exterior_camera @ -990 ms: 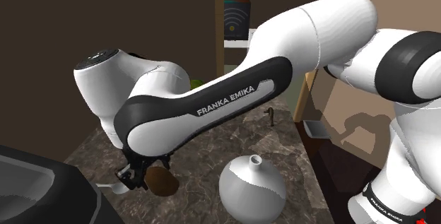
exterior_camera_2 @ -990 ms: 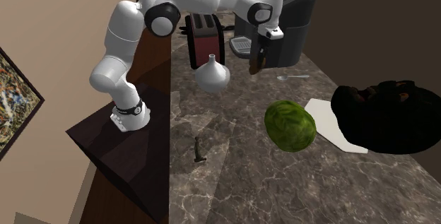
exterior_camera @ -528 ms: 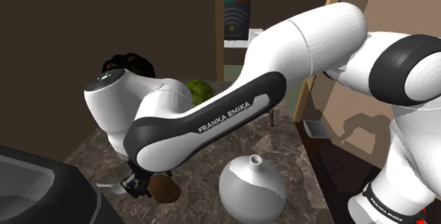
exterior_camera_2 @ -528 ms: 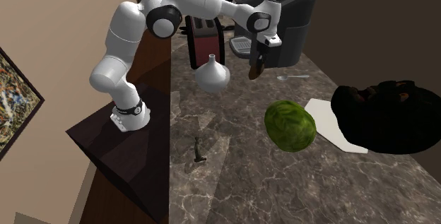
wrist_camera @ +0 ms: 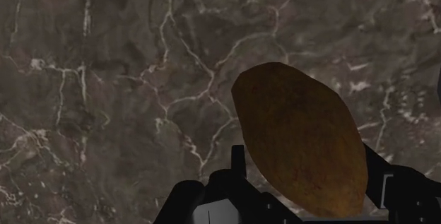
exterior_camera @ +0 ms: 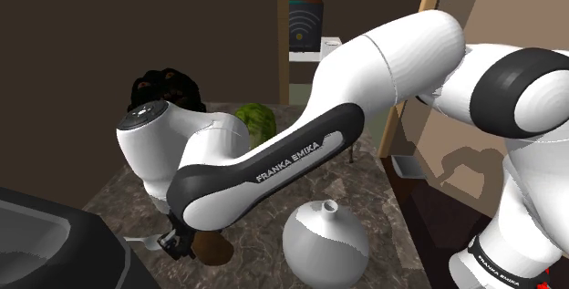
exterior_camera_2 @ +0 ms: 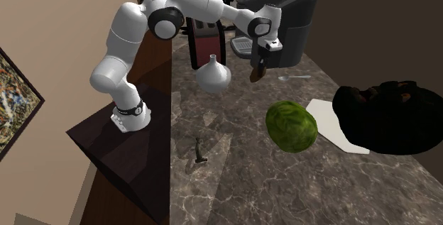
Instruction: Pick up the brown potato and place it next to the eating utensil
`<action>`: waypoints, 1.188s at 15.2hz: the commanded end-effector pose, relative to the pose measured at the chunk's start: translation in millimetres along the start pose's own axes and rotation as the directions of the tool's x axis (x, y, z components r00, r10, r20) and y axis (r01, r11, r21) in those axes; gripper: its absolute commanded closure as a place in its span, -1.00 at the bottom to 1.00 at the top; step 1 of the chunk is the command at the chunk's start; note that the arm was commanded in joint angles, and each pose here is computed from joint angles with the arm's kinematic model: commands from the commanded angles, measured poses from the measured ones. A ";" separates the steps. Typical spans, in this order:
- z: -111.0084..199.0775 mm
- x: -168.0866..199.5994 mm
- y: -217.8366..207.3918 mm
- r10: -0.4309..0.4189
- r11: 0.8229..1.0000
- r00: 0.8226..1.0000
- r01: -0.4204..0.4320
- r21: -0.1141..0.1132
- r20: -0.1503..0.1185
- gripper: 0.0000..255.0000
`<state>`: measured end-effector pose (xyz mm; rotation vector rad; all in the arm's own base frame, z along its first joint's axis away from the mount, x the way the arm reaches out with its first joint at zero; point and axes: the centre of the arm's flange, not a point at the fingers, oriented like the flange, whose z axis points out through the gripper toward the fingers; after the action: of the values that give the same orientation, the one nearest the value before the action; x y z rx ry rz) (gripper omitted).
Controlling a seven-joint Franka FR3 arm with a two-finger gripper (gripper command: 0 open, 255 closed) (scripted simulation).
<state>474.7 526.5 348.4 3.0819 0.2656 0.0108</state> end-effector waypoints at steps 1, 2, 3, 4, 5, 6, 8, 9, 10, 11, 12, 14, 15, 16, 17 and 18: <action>8.7 -2.7 -0.6 -0.003 1.000 1.000 0.003 -0.009 0.015 1.00; 8.7 -2.7 -0.6 -0.003 1.000 1.000 0.003 -0.009 0.015 1.00; 8.7 -2.7 -0.6 -0.003 1.000 1.000 0.003 -0.009 0.015 1.00; 8.7 -2.7 -0.6 -0.003 1.000 1.000 0.003 -0.009 0.015 1.00; 9.6 -4.3 2.3 -0.002 1.000 1.000 0.003 -0.009 0.015 -1.00; 10.7 -1.7 1.2 -0.002 1.000 1.000 0.003 -0.009 0.015 -1.00; 10.3 -2.4 0.9 -0.002 1.000 1.000 0.003 -0.009 0.015 -1.00; 10.5 -2.4 1.1 -0.002 1.000 1.000 0.003 -0.009 0.015 -1.00; 8.7 -2.7 -0.6 -0.002 1.000 1.000 0.003 -0.009 0.015 -1.00; -4.5 -2.5 -0.7 -0.003 1.000 1.000 0.003 -0.009 0.015 -1.00; -17.7 -2.3 -0.8 -0.003 1.000 1.000 0.003 -0.009 0.015 -1.00; -41.3 -1.9 -1.1 -0.002 1.000 1.000 0.003 -0.009 0.015 -1.00; -41.3 -1.9 -1.1 -0.003 1.000 1.000 0.003 -0.009 0.015 -1.00; -41.3 -2.0 -1.0 -0.003 1.000 1.000 0.003 -0.009 0.015 -1.00; -41.3 -1.9 -1.1 -0.003 1.000 1.000 0.003 -0.009 0.015 -1.00; -41.3 -1.9 -1.1 -0.003 1.000 1.000 0.003 -0.009 0.015 -1.00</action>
<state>472.0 529.0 389.0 3.0716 0.2681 -0.0109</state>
